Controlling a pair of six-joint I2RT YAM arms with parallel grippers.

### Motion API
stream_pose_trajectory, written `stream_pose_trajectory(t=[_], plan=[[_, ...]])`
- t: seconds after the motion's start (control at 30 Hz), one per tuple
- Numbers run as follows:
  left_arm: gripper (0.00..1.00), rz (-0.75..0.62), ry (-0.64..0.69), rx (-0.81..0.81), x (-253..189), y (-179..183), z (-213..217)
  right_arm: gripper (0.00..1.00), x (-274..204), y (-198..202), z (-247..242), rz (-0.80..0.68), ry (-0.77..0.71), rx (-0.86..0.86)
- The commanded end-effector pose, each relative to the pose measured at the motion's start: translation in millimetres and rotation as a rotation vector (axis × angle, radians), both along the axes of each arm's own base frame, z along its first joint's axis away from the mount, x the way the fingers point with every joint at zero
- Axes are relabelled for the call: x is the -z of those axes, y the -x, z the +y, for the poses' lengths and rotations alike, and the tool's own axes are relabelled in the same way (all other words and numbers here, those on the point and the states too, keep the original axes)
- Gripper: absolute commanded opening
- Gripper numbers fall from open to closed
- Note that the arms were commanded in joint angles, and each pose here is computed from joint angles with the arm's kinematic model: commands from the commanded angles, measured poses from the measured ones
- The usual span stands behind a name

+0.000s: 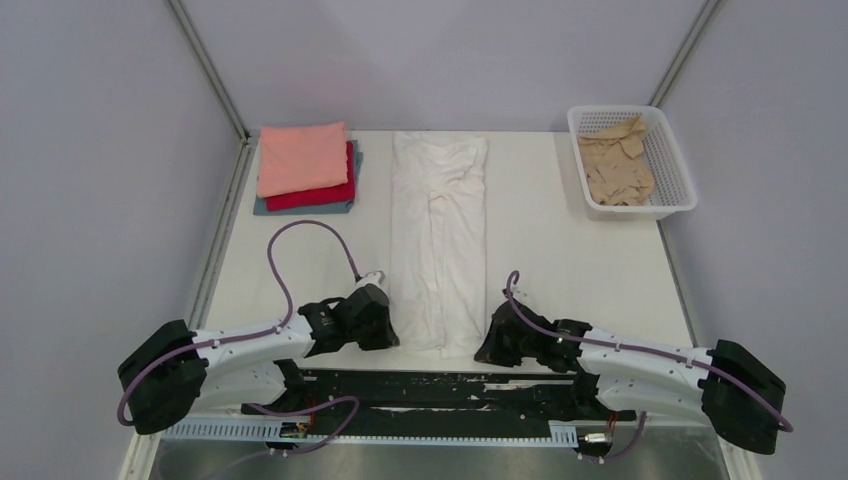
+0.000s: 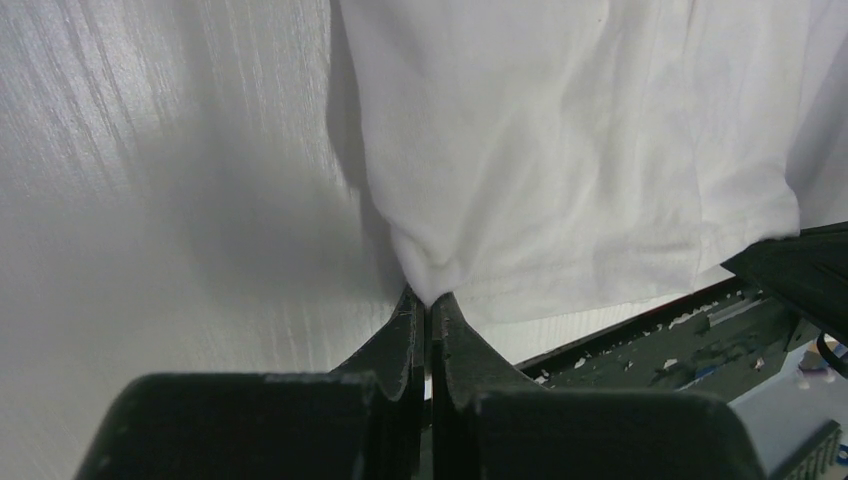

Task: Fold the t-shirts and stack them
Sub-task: Grab the bottom of the folded rectangular tshirt with both arms, then fold the folded rectangular tshirt in 1/3 of the way

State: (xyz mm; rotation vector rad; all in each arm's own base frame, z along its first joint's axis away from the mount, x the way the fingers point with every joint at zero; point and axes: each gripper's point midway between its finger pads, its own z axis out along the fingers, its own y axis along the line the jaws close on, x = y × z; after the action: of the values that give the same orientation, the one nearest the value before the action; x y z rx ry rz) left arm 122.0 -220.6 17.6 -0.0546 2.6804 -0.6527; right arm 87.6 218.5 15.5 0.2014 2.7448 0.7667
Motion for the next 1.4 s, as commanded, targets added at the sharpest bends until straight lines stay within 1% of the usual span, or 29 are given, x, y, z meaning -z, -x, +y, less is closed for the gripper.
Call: stream_pose_trajectory(t=[0.0, 0.1, 0.17, 0.27, 0.37, 0.5, 0.53, 0.67, 0.73, 0.8, 0.83, 0.97, 1.1, 1.3, 1.37], plan=[[0.00, 0.079, -0.102, 0.026, 23.9, 25.4, 28.6, 0.00, 4.8, -3.2, -12.0, -0.059, 0.053, -0.027], [0.00, 0.037, -0.057, 0.045, 14.9, 21.7, 22.9, 0.00, -12.1, -9.3, -5.2, -0.134, 0.012, -0.077], [0.00, -0.017, 0.001, 0.056, 0.3, 14.0, 13.1, 0.00, -26.2, -17.7, 0.1, -0.209, -0.019, -0.100], [0.00, -0.101, 0.032, 0.068, -19.9, -2.8, 2.9, 0.00, -47.8, -33.1, 8.1, -0.322, -0.050, -0.114], [0.00, -0.170, 0.079, 0.075, -47.0, -25.3, -10.8, 0.00, -71.4, -55.4, 12.3, -0.447, -0.030, -0.105], [0.00, -0.252, 0.149, 0.029, -81.8, -69.2, -22.9, 0.00, -107.3, -96.0, 17.7, -0.605, 0.017, -0.045], [0.00, -0.259, 0.148, 0.019, -85.2, -75.9, -23.2, 0.00, -114.4, -106.6, 19.3, -0.633, 0.025, -0.030], [0.00, -0.286, 0.101, -0.034, -102.6, -121.5, -22.7, 0.00, -132.2, -150.4, 25.6, -0.714, 0.040, 0.000], [0.00, -0.286, 0.083, -0.065, -104.0, -141.0, -18.7, 0.00, -140.8, -174.2, 27.2, -0.748, 0.026, 0.035], [0.00, -0.287, 0.083, -0.079, -107.0, -160.6, -17.6, 0.00, -154.2, -194.6, 32.5, -0.815, 0.010, 0.049], [0.00, -0.287, 0.074, -0.095, -106.7, -169.9, -12.1, 0.00, -157.7, -203.3, 34.6, -0.837, 0.023, 0.042], [0.00, -0.273, 0.077, -0.123, -109.6, -206.2, -7.9, 0.00, -164.7, -243.4, 34.5, -0.869, 0.093, 0.060], [0.00, -0.273, 0.067, -0.125, -110.5, -237.5, -8.3, 0.00, -160.5, -276.2, 30.6, -0.864, 0.096, 0.087], [0.00, -0.249, 0.049, -0.131, -103.6, -276.1, -12.1, 0.00, -148.4, -310.0, 23.1, -0.856, 0.131, 0.109], [0.00, -0.223, 0.032, -0.137, -91.3, -284.0, -11.1, 0.00, -141.5, -319.5, 20.7, -0.840, 0.135, 0.112]])
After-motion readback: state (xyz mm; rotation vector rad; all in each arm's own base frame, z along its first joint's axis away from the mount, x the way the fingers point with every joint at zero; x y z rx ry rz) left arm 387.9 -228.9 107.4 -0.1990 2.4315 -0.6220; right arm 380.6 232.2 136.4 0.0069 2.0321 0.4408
